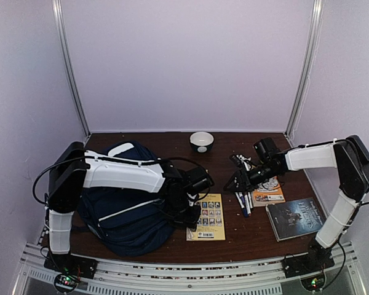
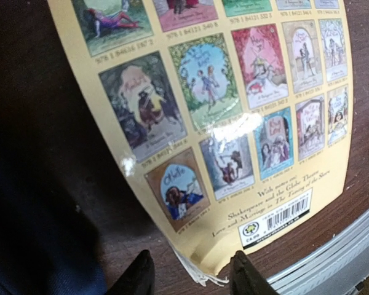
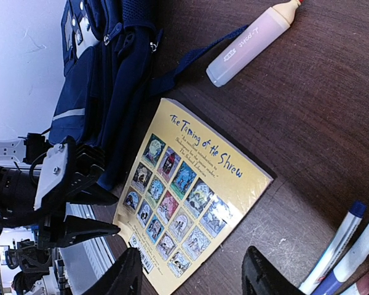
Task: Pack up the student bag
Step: Pick up the book from the center of the board.
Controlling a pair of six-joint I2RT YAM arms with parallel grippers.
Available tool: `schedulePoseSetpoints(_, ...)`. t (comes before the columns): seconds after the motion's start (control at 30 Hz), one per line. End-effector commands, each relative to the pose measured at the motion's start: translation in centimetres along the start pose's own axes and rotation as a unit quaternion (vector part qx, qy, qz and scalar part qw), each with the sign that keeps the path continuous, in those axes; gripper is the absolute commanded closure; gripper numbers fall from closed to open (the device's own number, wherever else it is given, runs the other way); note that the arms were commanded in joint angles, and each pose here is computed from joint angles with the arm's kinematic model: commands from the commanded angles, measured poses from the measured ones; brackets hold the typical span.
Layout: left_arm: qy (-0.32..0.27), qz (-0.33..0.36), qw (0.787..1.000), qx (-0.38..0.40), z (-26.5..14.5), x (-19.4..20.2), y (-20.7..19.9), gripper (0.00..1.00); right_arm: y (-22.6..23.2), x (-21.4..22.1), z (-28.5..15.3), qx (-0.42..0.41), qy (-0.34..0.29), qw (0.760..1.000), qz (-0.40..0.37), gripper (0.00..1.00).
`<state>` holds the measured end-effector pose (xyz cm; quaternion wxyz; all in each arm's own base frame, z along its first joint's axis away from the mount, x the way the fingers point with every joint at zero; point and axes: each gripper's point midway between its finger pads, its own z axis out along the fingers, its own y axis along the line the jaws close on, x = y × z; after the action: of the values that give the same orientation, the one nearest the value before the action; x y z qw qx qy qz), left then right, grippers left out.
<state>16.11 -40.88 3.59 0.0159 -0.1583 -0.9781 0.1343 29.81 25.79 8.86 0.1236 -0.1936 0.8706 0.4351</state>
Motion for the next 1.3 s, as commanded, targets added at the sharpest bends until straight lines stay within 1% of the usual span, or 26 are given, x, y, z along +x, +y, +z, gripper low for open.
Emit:
schedulePoseSetpoints(0.0,0.018,-0.012,1.0,-0.002,1.0,0.3,0.0,0.57,1.0,-0.4,-0.7,-0.014,-0.014,1.0,-0.011,0.45)
schedulePoseSetpoints(0.13,0.025,-0.028,0.999,-0.009,1.5,0.9,0.7,0.6,1.2,-0.3,-0.8,-0.015,-0.014,1.0,-0.01,0.45)
schedulePoseSetpoints(0.27,0.032,-0.033,0.999,-0.009,2.2,1.1,1.1,0.7,1.2,0.1,-1.0,-0.013,-0.013,1.0,-0.01,0.45)
schedulePoseSetpoints(0.33,0.03,-0.037,0.999,-0.007,2.4,1.0,1.3,0.78,1.1,0.2,-1.0,-0.011,-0.012,1.0,-0.009,0.45)
schedulePoseSetpoints(0.43,0.023,-0.049,0.999,-0.001,2.4,1.0,1.8,0.86,0.9,0.3,-0.8,-0.011,-0.008,1.0,-0.003,0.45)
schedulePoseSetpoints(0.5,0.02,-0.053,0.998,0.005,2.5,0.9,2.0,0.91,0.7,0.5,-0.7,-0.009,-0.005,1.0,0.0,0.45)
schedulePoseSetpoints(0.7,0.016,-0.06,0.998,0.01,2.7,0.8,3.0,1.0,0.1,1.1,-0.5,0.002,0.006,1.0,0.009,0.45)
schedulePoseSetpoints(0.83,0.016,-0.072,0.997,0.016,3.5,1.2,4.3,1.0,-0.4,2.0,-0.1,0.009,0.021,0.999,0.024,0.44)
schedulePoseSetpoints(1.0,0.022,-0.085,0.996,0.021,4.6,1.8,5.3,1.0,-0.4,3.9,1.0,0.011,0.054,0.997,0.061,0.39)
schedulePoseSetpoints(1.17,0.029,-0.093,0.995,0.021,5.5,2.4,6.2,1.0,-0.2,5.8,2.3,0.016,0.084,0.992,0.09,0.37)
schedulePoseSetpoints(1.23,0.031,-0.095,0.995,0.021,5.6,2.5,6.4,1.0,-1.1,6.3,2.5,0.045,0.084,0.99,0.105,0.35)
schedulePoseSetpoints(1.27,0.032,-0.095,0.995,0.018,5.5,2.6,6.5,1.0,-1.6,6.1,2.3,0.062,0.07,0.99,0.109,0.33)
